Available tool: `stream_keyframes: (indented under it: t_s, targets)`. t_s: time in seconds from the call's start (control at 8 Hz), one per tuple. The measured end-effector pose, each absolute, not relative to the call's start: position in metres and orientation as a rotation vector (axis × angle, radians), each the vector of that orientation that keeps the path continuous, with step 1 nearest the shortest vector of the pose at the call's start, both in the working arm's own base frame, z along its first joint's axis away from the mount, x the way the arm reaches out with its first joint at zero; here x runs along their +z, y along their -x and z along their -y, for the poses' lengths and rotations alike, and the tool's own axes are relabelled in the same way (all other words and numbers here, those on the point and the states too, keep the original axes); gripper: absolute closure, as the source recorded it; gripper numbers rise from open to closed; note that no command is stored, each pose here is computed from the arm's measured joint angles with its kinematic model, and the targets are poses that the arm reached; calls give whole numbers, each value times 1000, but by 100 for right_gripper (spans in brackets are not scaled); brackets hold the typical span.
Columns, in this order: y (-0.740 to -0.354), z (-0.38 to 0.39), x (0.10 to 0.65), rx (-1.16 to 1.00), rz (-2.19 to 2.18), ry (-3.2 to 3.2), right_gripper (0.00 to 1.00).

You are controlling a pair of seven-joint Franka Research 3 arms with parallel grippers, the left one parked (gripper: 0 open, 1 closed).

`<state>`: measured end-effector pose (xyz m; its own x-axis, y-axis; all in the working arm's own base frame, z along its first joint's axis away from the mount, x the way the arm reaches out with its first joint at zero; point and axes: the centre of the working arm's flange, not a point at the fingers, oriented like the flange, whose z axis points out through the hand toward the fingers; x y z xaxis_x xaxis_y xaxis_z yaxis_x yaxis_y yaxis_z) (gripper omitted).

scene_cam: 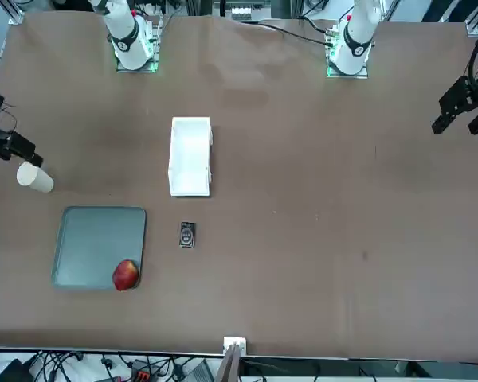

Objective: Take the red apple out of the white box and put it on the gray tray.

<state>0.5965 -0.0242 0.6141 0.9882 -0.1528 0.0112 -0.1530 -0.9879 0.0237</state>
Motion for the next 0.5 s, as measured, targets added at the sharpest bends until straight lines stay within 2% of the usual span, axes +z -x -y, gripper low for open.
stream_keyframes:
  t_s: [0.5]
  targets:
    - [-570, 31, 633, -10, 255, -3103, 0]
